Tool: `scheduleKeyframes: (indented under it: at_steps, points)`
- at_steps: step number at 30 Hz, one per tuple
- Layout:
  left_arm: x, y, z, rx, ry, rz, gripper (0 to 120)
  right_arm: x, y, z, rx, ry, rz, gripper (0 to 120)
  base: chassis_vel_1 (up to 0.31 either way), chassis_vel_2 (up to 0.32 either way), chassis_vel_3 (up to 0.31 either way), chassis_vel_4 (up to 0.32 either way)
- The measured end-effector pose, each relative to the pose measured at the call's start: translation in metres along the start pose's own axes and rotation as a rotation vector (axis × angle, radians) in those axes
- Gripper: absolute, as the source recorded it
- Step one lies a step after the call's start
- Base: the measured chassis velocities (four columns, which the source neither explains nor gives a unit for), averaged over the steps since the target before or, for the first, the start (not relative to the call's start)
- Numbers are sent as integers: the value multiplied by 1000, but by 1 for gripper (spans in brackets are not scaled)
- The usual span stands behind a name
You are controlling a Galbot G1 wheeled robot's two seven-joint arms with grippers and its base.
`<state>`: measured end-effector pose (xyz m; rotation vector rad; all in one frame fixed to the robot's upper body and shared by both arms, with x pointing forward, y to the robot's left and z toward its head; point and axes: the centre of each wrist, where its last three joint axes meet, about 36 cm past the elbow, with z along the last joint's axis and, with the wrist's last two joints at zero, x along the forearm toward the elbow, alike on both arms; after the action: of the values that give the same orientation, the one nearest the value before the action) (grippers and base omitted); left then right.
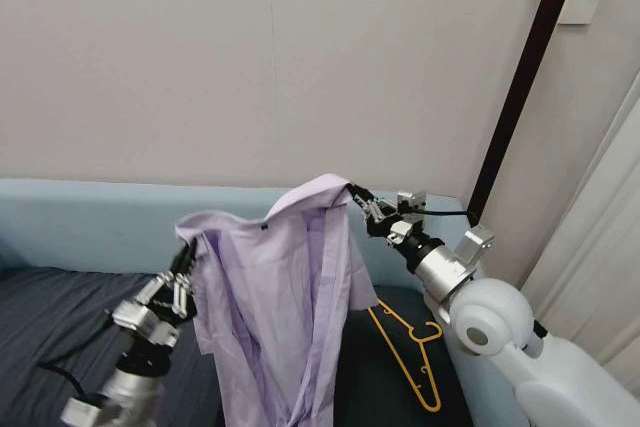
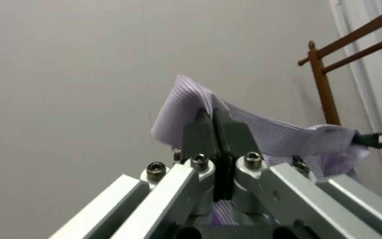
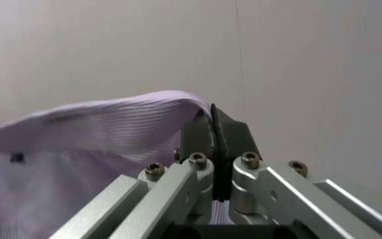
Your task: Pick up the clothes from the sofa and hang them on the clothes hanger.
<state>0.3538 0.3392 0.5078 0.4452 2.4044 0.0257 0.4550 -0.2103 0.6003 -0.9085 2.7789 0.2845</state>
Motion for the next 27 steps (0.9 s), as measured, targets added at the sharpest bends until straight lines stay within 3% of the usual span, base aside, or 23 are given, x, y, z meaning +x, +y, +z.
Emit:
scheduleKeyframes:
  at_steps: [3, 4, 8, 10, 13, 18, 19, 27]
  points:
    - [-36, 25, -37, 8, -18, 55, 0, 1, -3, -26, 43, -43, -19, 0, 0, 0, 0, 0]
    - [-36, 25, -37, 8, -18, 55, 0, 1, -3, -26, 43, -43, -19, 0, 0, 0, 0, 0]
    - [-65, 47, -72, -31, -5, 119, 0, 11, 10, -63, 107, -90, -69, 0, 0, 0, 0, 0]
    - [-64, 50, -71, -44, 17, 127, 0, 15, 16, -69, 118, -83, -78, 0, 0, 0, 0, 0]
    - [-48, 51, -52, -91, 109, 158, 0, 31, 34, -63, 165, -4, -79, 0, 0, 0, 0, 0]
    - [-50, 50, -56, -113, 121, 172, 0, 36, 40, -58, 193, 18, -90, 0, 0, 0, 0, 0]
    - [-44, 49, -51, -129, 163, 187, 0, 37, 40, -58, 192, 20, -78, 0, 0, 0, 0, 0]
    - [-57, 53, -64, -115, 157, 162, 0, 32, 30, -69, 194, -16, -49, 0, 0, 0, 0, 0]
